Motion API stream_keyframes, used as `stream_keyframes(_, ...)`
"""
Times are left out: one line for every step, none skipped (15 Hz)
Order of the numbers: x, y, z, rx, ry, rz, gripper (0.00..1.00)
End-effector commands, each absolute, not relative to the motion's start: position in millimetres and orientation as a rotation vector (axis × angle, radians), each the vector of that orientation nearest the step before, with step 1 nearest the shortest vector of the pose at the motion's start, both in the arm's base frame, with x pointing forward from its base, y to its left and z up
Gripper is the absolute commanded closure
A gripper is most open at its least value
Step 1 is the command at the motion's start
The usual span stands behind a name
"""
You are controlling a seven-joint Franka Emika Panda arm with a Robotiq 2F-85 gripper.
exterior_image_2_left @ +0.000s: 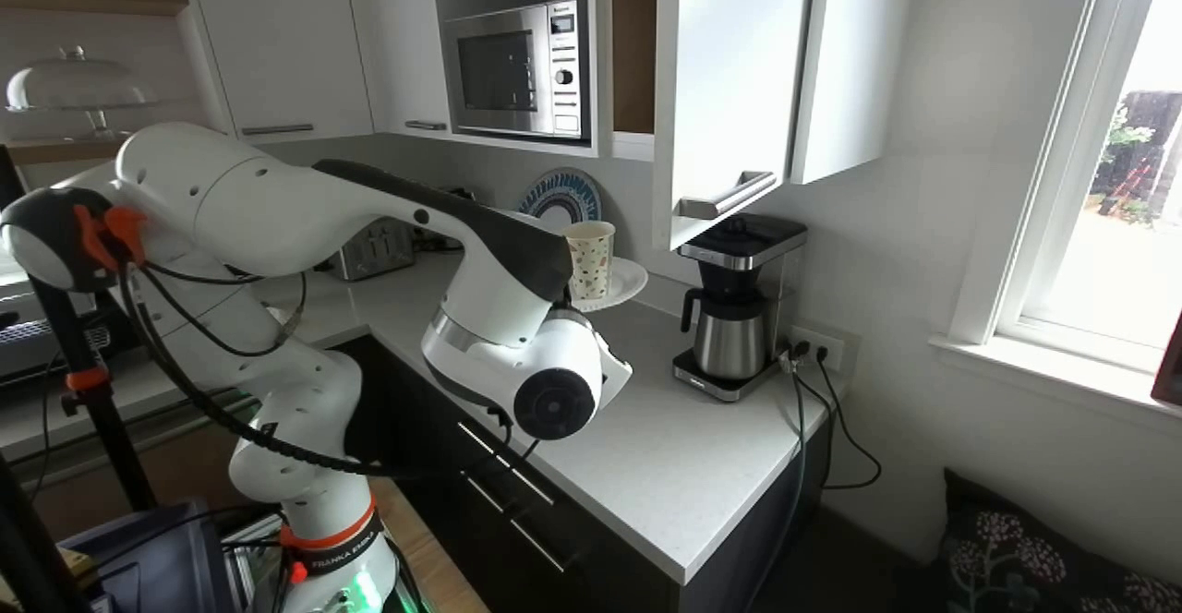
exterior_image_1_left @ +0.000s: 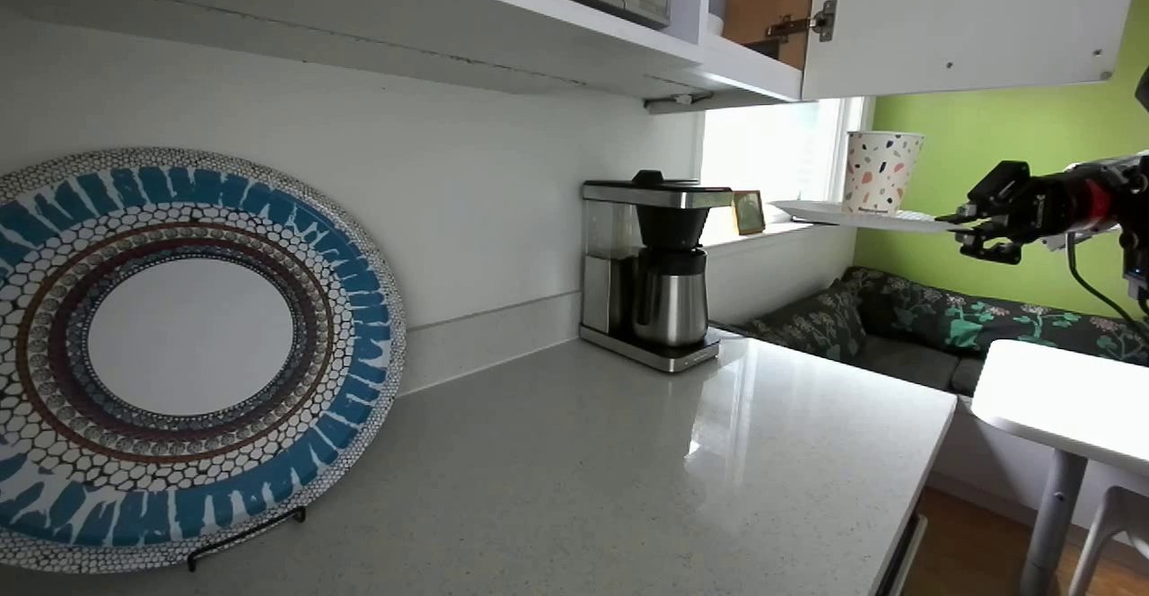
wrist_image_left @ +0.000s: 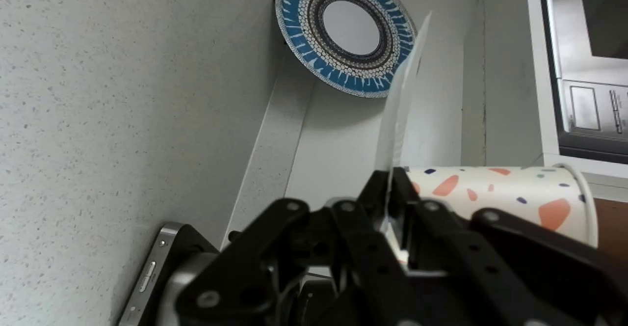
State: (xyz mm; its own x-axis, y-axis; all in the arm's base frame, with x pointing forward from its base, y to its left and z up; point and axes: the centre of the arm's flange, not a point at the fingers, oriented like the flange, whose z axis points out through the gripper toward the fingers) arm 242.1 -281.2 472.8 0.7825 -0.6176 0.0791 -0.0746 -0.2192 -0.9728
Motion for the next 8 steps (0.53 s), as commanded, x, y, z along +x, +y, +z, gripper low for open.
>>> stream_keyframes(241.9,-281.2,473.3,-1.741,0.542,-0.548,0.94)
stream_keyframes(242.2,-281.1,473.0,-1.741,0.542,-0.548,0.94)
stream_keyframes(242.6,-281.0,472.5,-1.741,0.542,-0.546,0.94)
stream_keyframes(243.0,-280.9,472.2,-1.741,0.542,-0.544,0.94)
stream_keyframes(242.9,-280.9,472.2,-1.741,0.542,-0.544,0.94)
stream_keyframes(243.0,-280.9,472.1,-1.741,0.543,-0.544,0.94)
stream_keyframes(243.0,-280.9,472.0,-1.741,0.543,-0.544,0.94)
stream_keyframes(243.0,-280.9,472.0,-1.741,0.543,-0.544,0.98)
